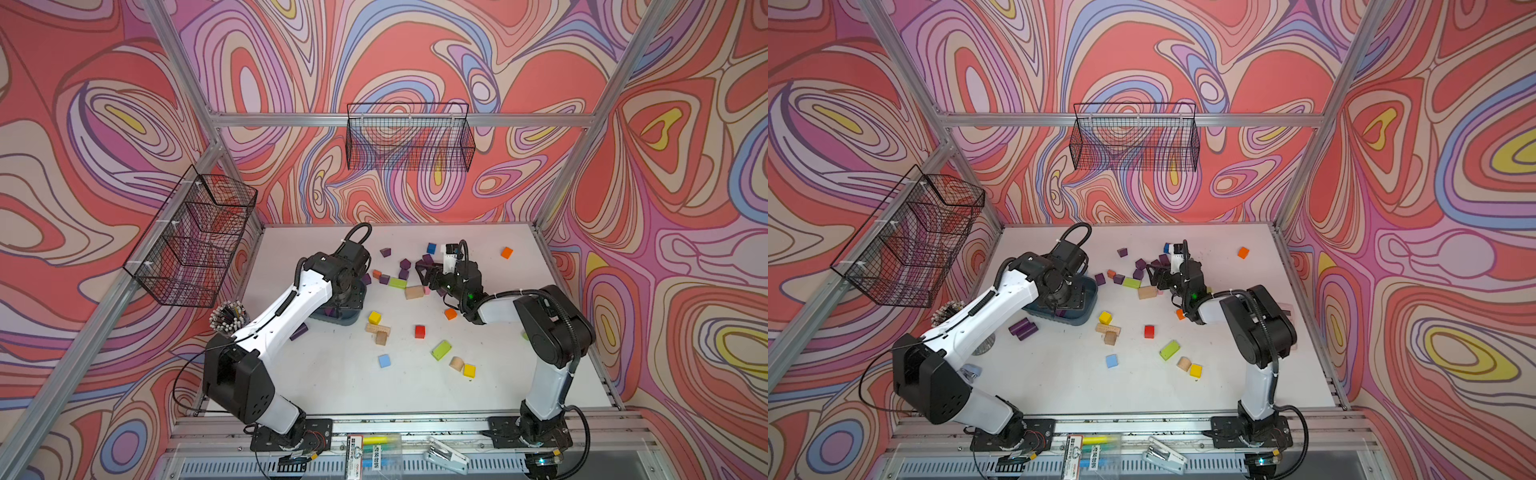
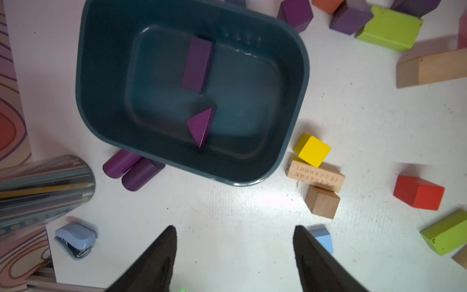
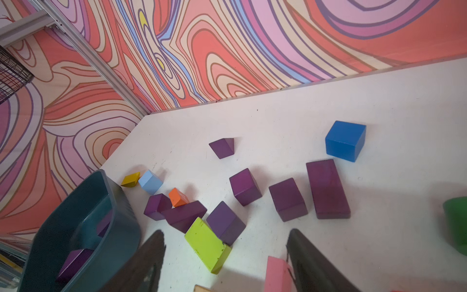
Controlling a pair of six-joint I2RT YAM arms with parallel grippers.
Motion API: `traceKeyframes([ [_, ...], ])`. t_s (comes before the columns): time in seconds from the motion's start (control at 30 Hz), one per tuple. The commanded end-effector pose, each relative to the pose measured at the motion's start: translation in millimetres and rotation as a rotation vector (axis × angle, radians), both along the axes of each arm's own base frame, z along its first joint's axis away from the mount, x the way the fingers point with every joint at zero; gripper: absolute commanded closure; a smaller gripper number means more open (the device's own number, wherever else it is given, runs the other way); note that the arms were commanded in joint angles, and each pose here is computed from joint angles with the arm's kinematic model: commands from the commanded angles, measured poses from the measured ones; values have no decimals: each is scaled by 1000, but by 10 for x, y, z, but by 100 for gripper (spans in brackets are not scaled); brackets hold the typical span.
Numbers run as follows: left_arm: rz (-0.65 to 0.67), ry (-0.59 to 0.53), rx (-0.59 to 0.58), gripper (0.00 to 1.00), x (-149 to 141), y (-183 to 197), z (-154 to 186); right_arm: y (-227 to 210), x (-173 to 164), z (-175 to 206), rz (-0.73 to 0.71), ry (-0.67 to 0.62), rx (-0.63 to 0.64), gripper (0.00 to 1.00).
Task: Pick purple bricks into the storage bin
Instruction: Place the storage box at the center of the board, then pick up the building block from the center of the board.
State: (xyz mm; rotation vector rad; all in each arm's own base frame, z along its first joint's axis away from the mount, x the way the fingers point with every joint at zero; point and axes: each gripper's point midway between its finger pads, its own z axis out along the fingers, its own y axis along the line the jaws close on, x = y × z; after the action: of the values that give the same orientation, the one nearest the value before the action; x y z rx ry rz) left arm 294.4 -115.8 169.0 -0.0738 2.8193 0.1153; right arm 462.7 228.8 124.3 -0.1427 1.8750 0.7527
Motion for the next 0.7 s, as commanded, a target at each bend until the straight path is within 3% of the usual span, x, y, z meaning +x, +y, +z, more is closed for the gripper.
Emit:
traceKeyframes([
  [0.0, 24, 43, 33, 24, -228, 142, -63, -1, 16, 62, 4, -28, 16, 20],
  [0.27, -45, 33, 162, 25, -384, 414, -31, 4, 5, 80, 7, -38, 19, 20],
  [0.53, -58, -40, 117, 26, -427, 419, -49, -8, -4, 79, 4, -41, 21, 20],
  [0.67, 16, -75, 127, 27, -440, 541, -62, -13, -13, 81, 3, -45, 22, 20],
])
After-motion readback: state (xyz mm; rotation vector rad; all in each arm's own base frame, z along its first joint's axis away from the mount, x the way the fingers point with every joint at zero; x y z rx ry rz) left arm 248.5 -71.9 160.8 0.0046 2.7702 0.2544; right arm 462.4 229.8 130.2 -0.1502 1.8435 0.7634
